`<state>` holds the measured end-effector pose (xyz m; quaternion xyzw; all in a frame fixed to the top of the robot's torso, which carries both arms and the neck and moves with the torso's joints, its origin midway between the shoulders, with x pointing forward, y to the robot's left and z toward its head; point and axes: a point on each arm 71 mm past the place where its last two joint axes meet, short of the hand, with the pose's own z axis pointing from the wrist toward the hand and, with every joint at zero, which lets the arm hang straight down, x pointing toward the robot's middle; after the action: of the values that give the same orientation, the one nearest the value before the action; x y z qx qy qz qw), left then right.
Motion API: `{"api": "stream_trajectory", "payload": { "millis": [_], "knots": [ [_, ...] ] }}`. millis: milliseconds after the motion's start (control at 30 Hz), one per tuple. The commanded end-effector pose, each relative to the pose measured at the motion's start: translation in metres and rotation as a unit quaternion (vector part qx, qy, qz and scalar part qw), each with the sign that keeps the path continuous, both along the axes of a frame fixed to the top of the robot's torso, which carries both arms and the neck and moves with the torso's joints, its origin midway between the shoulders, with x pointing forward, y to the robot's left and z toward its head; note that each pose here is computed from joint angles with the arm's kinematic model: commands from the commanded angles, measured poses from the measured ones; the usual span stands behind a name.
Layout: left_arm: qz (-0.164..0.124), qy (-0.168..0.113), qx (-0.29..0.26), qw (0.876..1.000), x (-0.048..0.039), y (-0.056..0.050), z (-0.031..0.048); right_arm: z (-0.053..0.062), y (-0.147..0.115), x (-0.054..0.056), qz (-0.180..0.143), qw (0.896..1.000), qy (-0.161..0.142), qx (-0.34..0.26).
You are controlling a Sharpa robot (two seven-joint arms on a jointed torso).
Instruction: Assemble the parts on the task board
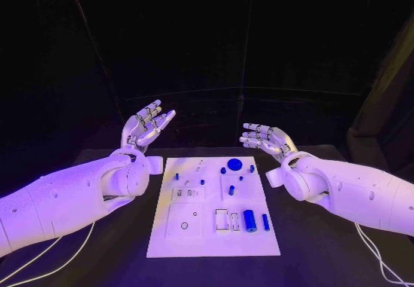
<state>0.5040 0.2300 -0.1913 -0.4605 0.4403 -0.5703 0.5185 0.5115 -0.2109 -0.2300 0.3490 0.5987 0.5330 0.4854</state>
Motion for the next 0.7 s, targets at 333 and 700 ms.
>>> {"api": "stream_trajectory", "payload": {
  "millis": [333,700],
  "knots": [
    [-0.054,-0.024,-0.004,0.998,-0.0099,0.000,0.0061,0.029,-0.005,0.016,0.059,0.978,-0.116,-0.162],
    [-0.115,-0.025,-0.005,0.993,-0.0282,-0.012,0.0141,0.052,0.016,0.032,0.131,0.888,-0.189,-0.399]
  ]
}}
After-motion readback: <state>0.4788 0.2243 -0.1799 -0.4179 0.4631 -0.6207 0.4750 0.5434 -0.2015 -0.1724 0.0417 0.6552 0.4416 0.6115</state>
